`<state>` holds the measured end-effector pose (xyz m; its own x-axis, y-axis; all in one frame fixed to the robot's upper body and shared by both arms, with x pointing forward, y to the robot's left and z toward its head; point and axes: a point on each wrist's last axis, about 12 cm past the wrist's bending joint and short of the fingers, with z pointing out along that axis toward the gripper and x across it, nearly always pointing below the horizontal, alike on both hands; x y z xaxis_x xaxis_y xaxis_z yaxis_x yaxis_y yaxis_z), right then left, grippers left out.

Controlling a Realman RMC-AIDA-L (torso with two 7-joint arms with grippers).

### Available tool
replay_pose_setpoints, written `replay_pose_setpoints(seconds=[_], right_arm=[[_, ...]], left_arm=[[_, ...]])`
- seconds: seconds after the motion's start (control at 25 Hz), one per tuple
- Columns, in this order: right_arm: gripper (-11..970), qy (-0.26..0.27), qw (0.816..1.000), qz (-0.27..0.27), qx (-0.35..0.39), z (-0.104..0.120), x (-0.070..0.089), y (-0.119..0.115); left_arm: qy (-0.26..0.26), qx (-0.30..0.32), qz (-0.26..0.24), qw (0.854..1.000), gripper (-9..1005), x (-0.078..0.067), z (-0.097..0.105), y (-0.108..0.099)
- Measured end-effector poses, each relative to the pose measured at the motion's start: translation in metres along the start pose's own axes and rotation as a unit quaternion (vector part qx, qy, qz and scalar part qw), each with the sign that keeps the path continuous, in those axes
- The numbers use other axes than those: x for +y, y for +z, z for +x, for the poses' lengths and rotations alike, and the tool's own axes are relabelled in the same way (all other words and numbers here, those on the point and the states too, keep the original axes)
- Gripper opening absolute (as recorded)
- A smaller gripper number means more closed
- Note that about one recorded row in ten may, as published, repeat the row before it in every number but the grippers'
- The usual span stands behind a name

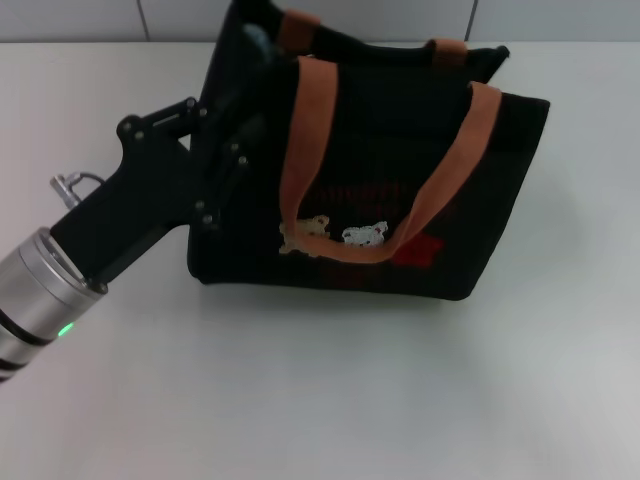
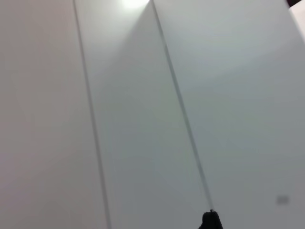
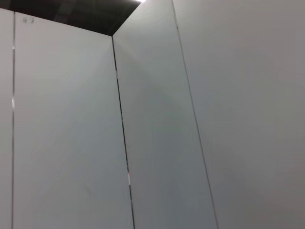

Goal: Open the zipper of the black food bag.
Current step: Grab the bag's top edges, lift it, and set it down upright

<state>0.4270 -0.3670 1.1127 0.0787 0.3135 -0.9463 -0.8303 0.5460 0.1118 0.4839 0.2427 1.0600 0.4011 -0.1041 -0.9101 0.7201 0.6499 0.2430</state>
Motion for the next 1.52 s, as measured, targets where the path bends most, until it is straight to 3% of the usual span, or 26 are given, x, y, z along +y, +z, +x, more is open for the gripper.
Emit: replay_pose_setpoints(seconds=[0.04,0.12,0.16,0.2,0.24,0.36,0.4,0.52,0.56,0.6,0.64,0.8,0.84,1.0,1.28,1.52], right_arm=[[825,0.0,1.0,0.0,0.0,0.0,0.0,0.0],[825,-0.006,1.0,0.007,0.027,-0.023,-0.022,0.012],[825,-0.006,1.0,0.007,0.027,-0.023,-0.022,0.012],[825,0.011,0.998,0.014,0.052,-0.04,-0.039,0.026],[825,0.011,0.998,0.014,0.052,-0.04,-0.039,0.026],[825,0.037,0.994,-0.008,0.105,-0.069,-0.056,0.057],[825,0.049,0.987,-0.03,0.153,-0.089,-0.061,0.082],[825,0.065,0.969,-0.049,0.234,-0.111,-0.062,0.124],[825,0.065,0.969,-0.049,0.234,-0.111,-0.062,0.124],[825,0.081,0.956,-0.053,0.277,-0.121,-0.061,0.149],[825,0.081,0.956,-0.053,0.277,-0.121,-0.061,0.149],[825,0.106,0.922,-0.082,0.363,-0.138,-0.053,0.206],[825,0.106,0.922,-0.082,0.363,-0.138,-0.053,0.206],[825,0.088,0.897,-0.103,0.421,-0.135,-0.044,0.242],[819,0.059,0.884,-0.106,0.451,-0.126,-0.034,0.269],[749,0.044,0.879,-0.096,0.465,-0.11,-0.031,0.287]], left_arm=[[0.002,-0.013,0.012,1.0,209,0.002,-0.003,0.003],[0.011,-0.054,0.053,0.997,208,0.008,-0.015,0.01],[0.011,-0.054,0.053,0.997,207,0.008,-0.015,0.01],[0.013,-0.064,0.078,0.995,207,0.019,-0.021,0.016],[0.013,-0.064,0.078,0.995,206,0.019,-0.021,0.016],[0.008,-0.065,0.101,0.993,205,0.026,-0.025,0.023],[0.007,-0.064,0.129,0.989,204,0.028,-0.026,0.032],[0.01,-0.065,0.16,0.985,202,0.028,-0.027,0.042],[0.01,-0.065,0.16,0.985,201,0.028,-0.027,0.042],[0.01,-0.067,0.17,0.983,201,0.028,-0.028,0.046],[0.01,-0.067,0.17,0.983,200,0.028,-0.028,0.046],[0.01,-0.07,0.176,0.982,199,0.027,-0.028,0.049],[0.01,-0.07,0.176,0.982,199,0.027,-0.028,0.049],[0.011,-0.071,0.177,0.982,199,0.028,-0.029,0.051],[0.015,-0.071,0.177,0.981,200,0.028,-0.029,0.051],[0.017,-0.072,0.178,0.981,200,0.028,-0.029,0.051]])
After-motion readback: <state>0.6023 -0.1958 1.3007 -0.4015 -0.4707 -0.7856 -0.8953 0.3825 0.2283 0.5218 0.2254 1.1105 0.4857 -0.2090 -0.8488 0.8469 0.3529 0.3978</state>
